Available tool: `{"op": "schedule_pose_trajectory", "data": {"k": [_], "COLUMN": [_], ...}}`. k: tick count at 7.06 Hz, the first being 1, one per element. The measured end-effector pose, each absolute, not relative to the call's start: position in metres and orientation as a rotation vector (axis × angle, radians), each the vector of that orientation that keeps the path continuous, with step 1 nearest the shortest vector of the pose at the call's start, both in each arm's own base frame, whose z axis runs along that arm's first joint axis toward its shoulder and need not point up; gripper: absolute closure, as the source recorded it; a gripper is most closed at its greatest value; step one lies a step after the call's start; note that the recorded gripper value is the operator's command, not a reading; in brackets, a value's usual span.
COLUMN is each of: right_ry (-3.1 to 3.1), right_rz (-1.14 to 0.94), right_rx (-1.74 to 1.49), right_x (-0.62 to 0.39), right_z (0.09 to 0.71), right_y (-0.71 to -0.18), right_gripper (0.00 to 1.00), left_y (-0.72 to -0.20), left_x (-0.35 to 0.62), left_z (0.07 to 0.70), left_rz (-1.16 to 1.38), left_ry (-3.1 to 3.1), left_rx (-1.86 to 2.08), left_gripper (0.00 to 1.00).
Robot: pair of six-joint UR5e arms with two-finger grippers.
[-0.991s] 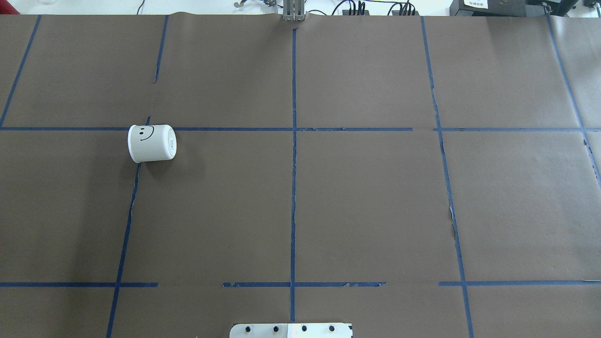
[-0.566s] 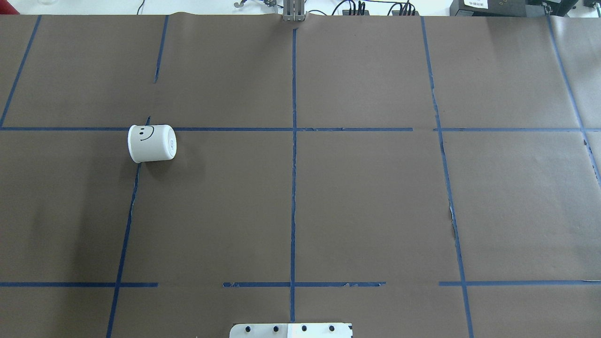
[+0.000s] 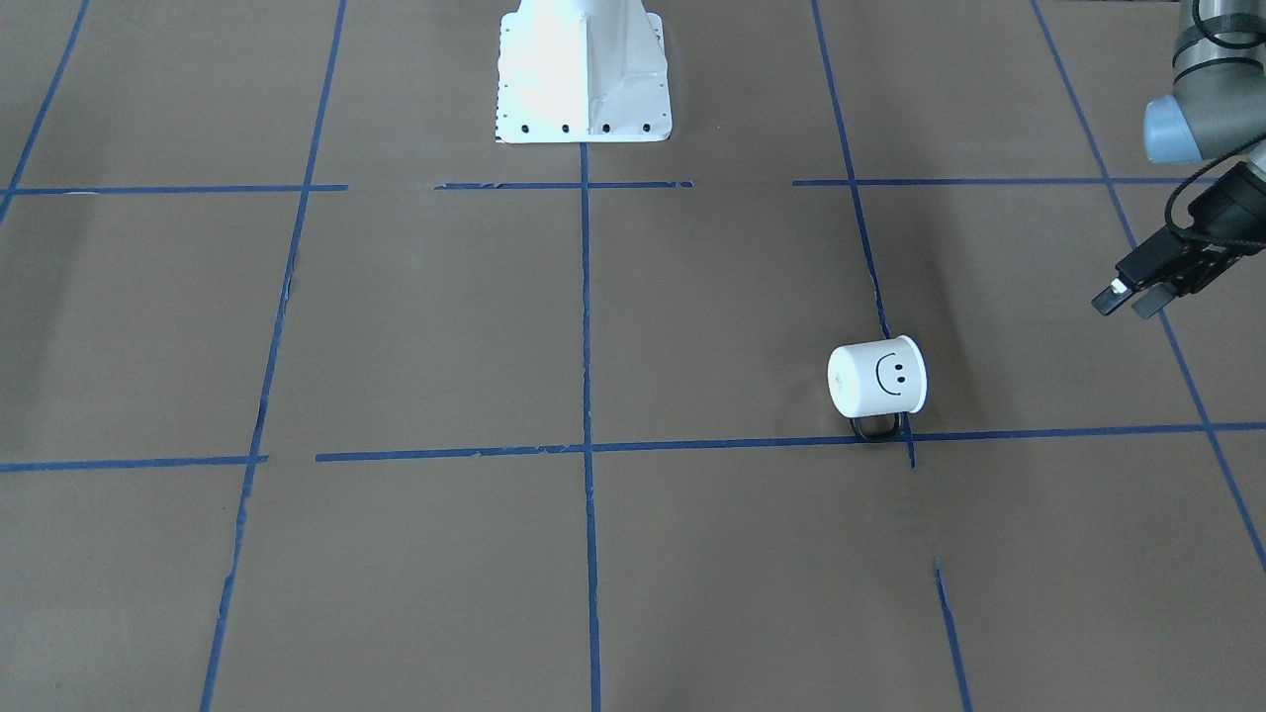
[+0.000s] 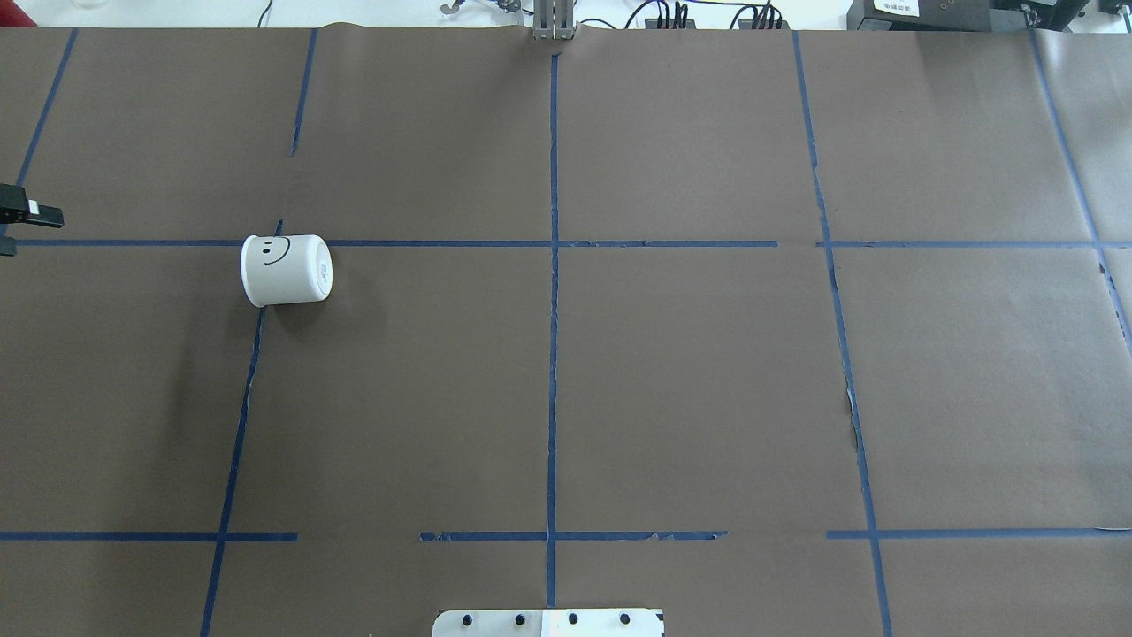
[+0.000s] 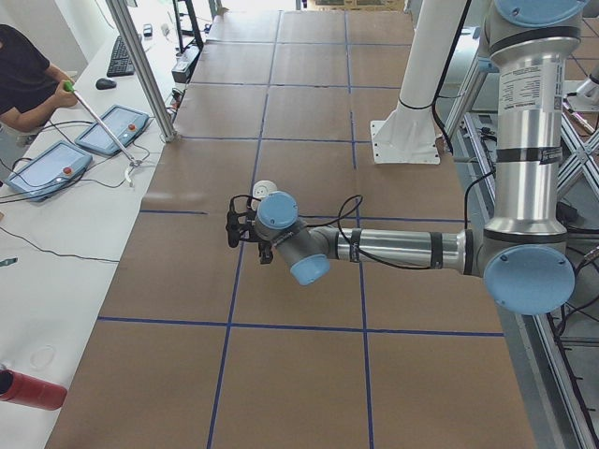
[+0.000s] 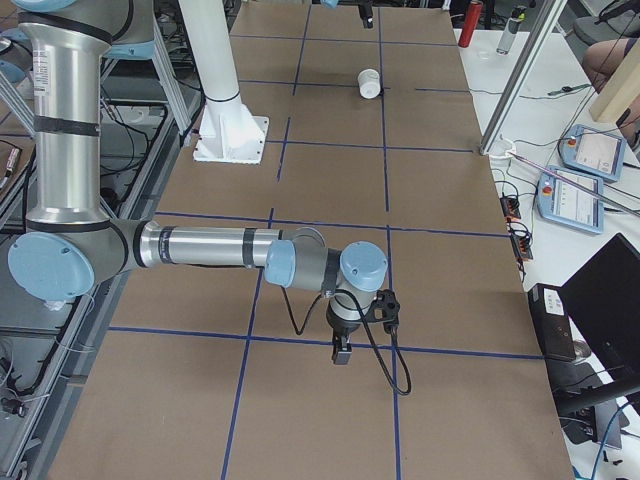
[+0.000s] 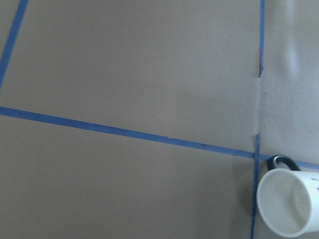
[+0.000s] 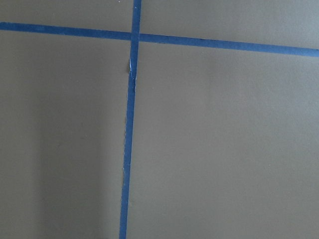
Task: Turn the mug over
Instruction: 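Move the left gripper toward the open end of the sideways white mug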
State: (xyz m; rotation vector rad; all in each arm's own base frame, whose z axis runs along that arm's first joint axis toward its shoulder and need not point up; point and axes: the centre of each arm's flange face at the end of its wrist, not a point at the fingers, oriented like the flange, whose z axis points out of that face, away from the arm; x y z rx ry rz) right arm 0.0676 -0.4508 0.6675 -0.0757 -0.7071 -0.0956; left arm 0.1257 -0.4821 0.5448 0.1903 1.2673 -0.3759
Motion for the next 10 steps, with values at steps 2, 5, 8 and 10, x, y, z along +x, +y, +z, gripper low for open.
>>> {"op": "schedule_pose_trajectory", "data": {"k": [2,5,8,10], "right_ry": [-0.707,-0.707,-0.707,-0.707], "right_rz": [-0.096,-0.095,-0.095,-0.096], "right_rx": [-0.076,-0.076,-0.076,-0.076], "right_x": [0.068,0.068,0.068,0.068], "right_z": [0.668,0.668,0.668,0.668], "right_y": [-0.451,-0.451,-0.451,-0.451], "right_gripper": [0.0,0.0,0.0,0.0], "left_y": [-0.48,-0.48,-0.468,-0.465], "left_x": [0.157,0.204,0.247,0.259], "left_z": [0.542,0.544,0.54,0.539], "left_rz": [-0.491,-0.402,-0.595,-0.603], "left_ry": [1.408,1.583,1.754,1.793], "left_rx": [0.246,0.297,0.224,0.208], "left_gripper": [0.0,0.0,0.0,0.0]}}
